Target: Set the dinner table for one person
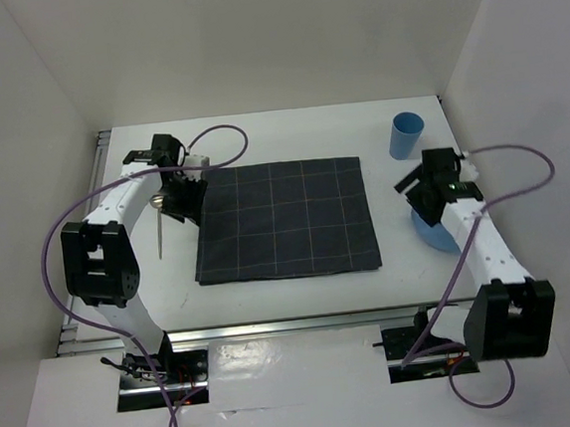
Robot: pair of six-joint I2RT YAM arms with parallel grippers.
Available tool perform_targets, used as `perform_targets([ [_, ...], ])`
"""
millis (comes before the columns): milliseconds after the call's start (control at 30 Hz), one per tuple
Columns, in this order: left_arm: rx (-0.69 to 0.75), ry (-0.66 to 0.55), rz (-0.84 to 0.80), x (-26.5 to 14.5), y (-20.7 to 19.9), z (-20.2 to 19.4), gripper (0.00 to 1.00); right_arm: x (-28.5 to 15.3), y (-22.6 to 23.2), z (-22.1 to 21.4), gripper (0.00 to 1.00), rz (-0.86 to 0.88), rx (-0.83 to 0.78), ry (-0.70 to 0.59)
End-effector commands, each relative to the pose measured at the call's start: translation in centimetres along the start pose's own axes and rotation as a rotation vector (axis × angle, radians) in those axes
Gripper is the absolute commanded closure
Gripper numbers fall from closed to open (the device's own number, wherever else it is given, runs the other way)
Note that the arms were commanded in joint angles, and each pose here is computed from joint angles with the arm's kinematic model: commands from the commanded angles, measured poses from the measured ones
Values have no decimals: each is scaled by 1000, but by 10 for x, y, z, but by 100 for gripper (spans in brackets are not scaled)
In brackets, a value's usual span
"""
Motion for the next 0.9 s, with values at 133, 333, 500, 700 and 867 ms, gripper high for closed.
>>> perform_targets([
  [133,-19,-2,-91,-8,-13,-2,43,-5,-81,-35,15,-304,593,-85],
  [333,-14,-14,-108,-11,-13,-1,43,15,-105,-33,17,-434,776,-165],
  [500,-16,-17,-123,-14,-12,-5,43,36,-112,-43,19,-501,834,-140],
  [700,-25,-19,-121,-15,-9,-7,43,54,-112,-43,20,-508,849,-157],
  [867,-43,-21,-128,-16,-8,-7,43,69,-120,-58,32,-576,891,-133],
])
Point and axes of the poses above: each gripper's point midway between its finger pads, its own x axis out along the fingers, its own y axis along the line the jaws close on, z = x × y, the point moved 3 cm from there along -x, back along the fingers, and after that the axes turned 10 degrees about -x, right-handed, at the moved point
